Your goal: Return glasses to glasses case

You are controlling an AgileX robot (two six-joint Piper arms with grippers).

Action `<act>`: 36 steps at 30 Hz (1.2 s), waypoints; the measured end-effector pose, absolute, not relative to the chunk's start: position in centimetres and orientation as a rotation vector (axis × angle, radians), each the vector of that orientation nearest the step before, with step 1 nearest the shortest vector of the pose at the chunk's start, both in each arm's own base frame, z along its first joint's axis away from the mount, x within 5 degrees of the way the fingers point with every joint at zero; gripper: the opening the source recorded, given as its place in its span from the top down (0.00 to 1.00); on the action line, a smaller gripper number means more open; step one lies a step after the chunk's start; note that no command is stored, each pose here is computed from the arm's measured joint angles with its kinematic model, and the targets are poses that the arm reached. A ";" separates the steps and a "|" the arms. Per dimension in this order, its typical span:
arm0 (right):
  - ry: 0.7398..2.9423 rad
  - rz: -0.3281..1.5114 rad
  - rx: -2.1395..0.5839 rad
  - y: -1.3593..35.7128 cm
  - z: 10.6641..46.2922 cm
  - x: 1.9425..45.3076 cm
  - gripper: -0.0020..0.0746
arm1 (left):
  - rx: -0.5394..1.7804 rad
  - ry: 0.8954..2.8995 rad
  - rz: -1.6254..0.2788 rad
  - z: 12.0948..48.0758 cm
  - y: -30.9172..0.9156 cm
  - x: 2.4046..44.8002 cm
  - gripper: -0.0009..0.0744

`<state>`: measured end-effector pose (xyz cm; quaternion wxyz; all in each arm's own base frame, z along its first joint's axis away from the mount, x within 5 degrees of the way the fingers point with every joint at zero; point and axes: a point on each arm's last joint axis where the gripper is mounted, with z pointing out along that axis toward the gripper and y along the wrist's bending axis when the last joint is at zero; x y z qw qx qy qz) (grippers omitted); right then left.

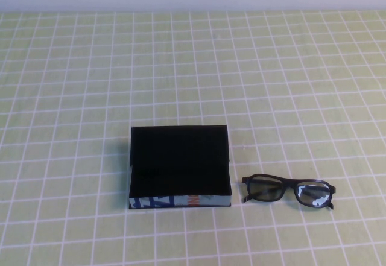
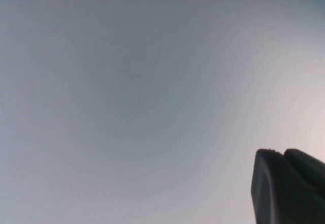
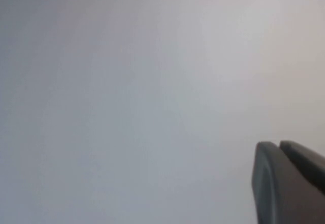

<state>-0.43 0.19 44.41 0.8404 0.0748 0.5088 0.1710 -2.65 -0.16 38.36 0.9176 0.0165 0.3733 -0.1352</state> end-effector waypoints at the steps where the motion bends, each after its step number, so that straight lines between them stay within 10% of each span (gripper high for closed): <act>1: 1.172 0.360 0.166 0.3 44.5 0.7 1.00 | 0.016 0.820 -0.274 38.4 0.0 -2.4 0.99; 17: 2.449 0.396 -0.240 4.9 35.0 16.3 1.00 | -0.240 1.562 -0.388 33.7 -0.1 2.8 0.99; 36: 2.388 0.617 -0.899 8.3 31.3 22.1 0.99 | 0.226 2.147 -0.510 32.4 -4.2 8.5 0.99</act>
